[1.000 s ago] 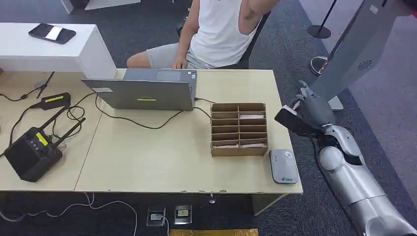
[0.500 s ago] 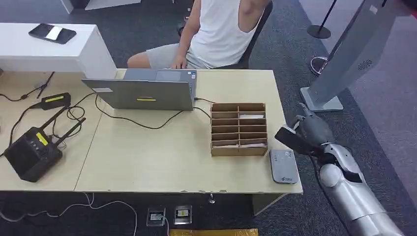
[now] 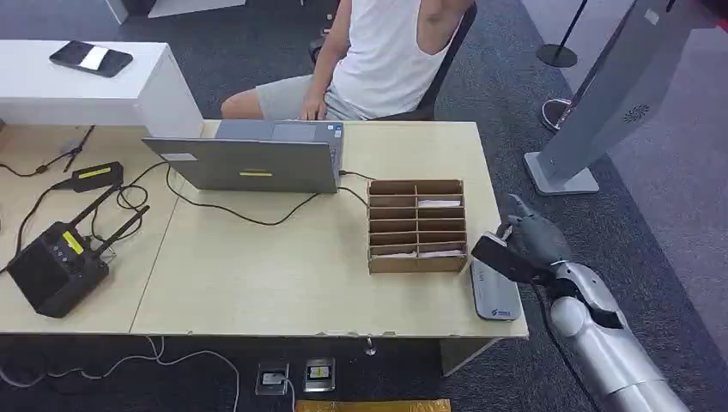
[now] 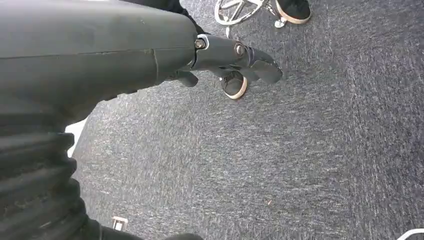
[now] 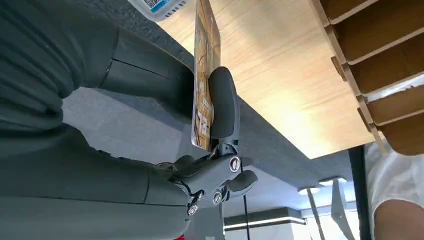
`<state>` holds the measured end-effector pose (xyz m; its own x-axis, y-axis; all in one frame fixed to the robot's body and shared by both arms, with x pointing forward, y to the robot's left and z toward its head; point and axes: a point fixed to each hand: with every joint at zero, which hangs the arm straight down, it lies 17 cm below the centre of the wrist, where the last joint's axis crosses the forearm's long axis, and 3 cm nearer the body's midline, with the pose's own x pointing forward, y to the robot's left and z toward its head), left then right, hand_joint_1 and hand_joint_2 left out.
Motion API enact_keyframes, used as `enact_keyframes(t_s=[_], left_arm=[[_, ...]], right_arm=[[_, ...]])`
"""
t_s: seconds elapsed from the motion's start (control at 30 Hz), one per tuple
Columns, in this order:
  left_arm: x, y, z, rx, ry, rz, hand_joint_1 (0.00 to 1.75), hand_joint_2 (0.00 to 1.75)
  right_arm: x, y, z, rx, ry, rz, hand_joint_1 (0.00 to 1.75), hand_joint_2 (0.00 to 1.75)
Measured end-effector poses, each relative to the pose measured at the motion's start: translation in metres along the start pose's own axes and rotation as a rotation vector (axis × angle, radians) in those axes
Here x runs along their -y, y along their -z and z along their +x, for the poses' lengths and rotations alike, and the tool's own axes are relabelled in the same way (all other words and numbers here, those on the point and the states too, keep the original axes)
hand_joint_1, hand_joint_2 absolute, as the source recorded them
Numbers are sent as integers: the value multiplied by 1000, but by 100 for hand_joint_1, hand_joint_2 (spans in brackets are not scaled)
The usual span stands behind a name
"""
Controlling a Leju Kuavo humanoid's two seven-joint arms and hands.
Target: Pass the card to the sensor for recognition and then transmit it.
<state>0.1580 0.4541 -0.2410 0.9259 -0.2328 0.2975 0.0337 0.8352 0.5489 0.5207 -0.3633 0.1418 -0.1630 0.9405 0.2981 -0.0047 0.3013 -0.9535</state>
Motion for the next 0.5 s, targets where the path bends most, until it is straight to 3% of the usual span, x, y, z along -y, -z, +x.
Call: enact_keyframes(t_s=[0.5], left_arm=[[0, 0, -3, -15, -19, 1, 0, 175]], right_arm=[[-27, -15, -11, -33, 38, 45, 175, 175]])
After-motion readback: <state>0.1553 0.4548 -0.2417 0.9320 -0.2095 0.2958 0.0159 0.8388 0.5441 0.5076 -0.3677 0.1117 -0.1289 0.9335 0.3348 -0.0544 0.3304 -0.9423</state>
